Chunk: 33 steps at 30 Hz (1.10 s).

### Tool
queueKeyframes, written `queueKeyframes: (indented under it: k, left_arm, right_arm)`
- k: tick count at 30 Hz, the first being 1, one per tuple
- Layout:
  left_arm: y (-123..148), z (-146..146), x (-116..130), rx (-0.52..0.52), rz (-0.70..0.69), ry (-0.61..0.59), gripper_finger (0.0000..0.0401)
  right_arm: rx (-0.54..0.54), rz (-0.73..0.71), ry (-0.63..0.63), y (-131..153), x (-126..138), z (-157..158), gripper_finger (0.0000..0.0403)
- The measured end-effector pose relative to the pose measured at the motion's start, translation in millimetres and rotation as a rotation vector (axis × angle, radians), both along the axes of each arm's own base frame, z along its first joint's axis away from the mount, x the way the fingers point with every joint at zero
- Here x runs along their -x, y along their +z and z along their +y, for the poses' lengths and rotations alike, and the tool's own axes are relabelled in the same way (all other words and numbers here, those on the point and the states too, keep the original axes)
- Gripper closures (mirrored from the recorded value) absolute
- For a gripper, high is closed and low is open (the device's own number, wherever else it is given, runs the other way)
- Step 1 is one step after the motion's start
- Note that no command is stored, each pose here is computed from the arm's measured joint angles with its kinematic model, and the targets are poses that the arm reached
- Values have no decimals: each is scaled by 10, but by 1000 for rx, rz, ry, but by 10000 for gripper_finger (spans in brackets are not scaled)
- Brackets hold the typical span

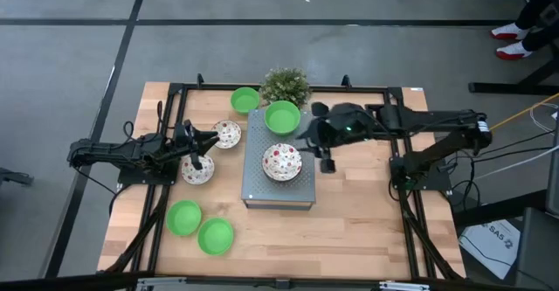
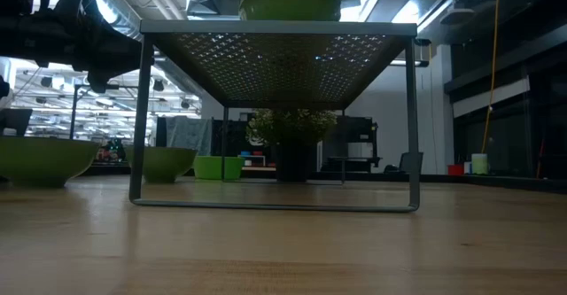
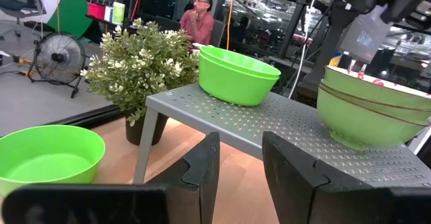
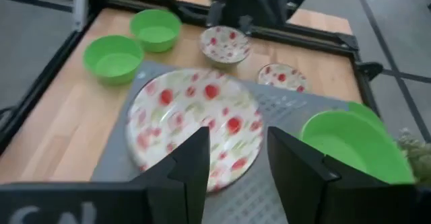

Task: Pick & Place Mini bowls
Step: Stack the green bowl on the green bowl on the shelf

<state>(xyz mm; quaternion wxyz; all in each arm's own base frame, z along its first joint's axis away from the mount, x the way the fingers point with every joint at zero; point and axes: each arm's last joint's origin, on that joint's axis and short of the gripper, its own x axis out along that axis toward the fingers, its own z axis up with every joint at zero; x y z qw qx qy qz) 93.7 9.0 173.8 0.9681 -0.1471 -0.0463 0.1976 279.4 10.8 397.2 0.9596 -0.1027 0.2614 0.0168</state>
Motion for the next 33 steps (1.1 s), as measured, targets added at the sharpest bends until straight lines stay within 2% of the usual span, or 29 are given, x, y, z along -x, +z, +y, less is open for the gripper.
queueKeyframes:
  k: [8,16,19,23,26,33]
  left_arm:
    - [0,0,0,0,0,0,294]
    - [0,0,0,0,0,0,294]
    - [0,0,0,0,0,0,294]
    - [0,0,0,0,0,0,294]
    - [0,0,0,0,0,0,294]
    - [0,0,0,0,0,0,294]
  right_arm:
    - [-91,-50,7,-328,412,111,256]
    - [-183,-77,-4,-938,734,96,256]
    - [-268,-39,-45,-1242,832,104,256]
    - [-402,-56,-65,-1518,908,150,256]
    - [-486,-110,-36,-1658,936,194,256]
    - [-556,-338,72,-2051,1101,264,256]
